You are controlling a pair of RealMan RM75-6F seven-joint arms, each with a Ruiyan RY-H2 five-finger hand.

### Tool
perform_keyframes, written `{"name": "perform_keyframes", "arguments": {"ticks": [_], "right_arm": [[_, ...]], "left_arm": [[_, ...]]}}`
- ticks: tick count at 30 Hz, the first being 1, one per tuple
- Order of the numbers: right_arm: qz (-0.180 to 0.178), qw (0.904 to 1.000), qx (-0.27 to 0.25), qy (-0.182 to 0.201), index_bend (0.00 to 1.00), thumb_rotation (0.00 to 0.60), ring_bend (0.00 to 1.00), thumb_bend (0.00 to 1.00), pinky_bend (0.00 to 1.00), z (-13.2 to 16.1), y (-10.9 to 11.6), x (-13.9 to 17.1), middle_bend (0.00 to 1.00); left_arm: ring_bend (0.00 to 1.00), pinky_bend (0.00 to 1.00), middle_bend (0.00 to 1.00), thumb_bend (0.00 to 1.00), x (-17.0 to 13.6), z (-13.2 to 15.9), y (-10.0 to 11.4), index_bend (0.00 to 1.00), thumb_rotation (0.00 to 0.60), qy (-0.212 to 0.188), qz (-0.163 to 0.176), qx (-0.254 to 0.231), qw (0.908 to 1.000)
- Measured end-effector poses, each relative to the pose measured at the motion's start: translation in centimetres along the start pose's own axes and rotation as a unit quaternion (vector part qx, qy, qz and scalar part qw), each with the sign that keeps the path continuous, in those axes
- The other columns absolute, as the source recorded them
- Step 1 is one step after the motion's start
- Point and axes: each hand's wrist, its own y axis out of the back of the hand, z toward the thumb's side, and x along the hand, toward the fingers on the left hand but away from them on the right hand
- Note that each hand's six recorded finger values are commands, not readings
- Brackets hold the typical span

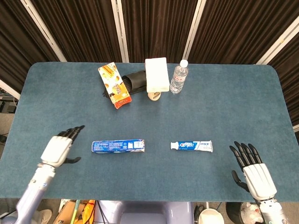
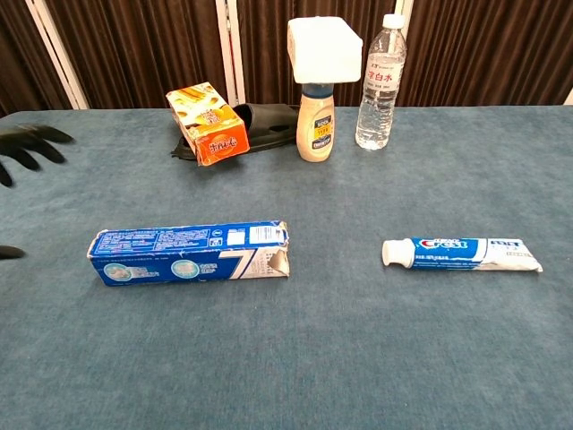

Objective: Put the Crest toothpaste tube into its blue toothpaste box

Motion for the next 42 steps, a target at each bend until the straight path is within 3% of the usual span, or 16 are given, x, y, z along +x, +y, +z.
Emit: {"name": "perform_keyframes", "arguments": {"ticks": [7,17,32,39,42], "right_arm": [[0.0,1.0,-0.007,-0.002,0.0,0.6,0.0,0.44,0.0,0.0,0.2,0.1,0.0],[0.005,0.9998,-0.016,-0.005,0.0,0.6,0.0,0.44,0.0,-0.2,0.1,0.1,0.0],[0.004,0.9997,-0.022,-0.005,0.0,0.6,0.0,0.44,0.0,-0.1,0.3,0.2,0.0],[0.006,0.9997,-0.024,-0.005,0.0,0.6,0.0,0.44,0.0,-0.1,0.2,0.2,0.0],[0.006,0.9997,-0.025,-0.005,0.0,0.6,0.0,0.44,0.0,-0.1,0.2,0.2,0.0]], "left_arm": [[0.23,0.31,0.2,0.19,3.2,4.6,-2.3,0.13,0.6,0.002,-0.034,0.015,0.9993],[0.24,0.31,0.23,0.26,5.1,9.0,-3.8,0.18,0.6,-0.011,-0.048,0.01,0.9987],[0.3,0.36,0.3,0.32,6.1,9.8,-5.5,0.25,0.6,0.007,-0.058,0.021,0.9981],[0.48,0.51,0.5,0.44,6.5,10.1,-5.8,0.4,0.6,0.003,-0.051,0.016,0.9986],[0.52,0.53,0.54,0.46,6.6,10.0,-5.8,0.45,0.6,0.001,-0.045,0.015,0.9989]]}}
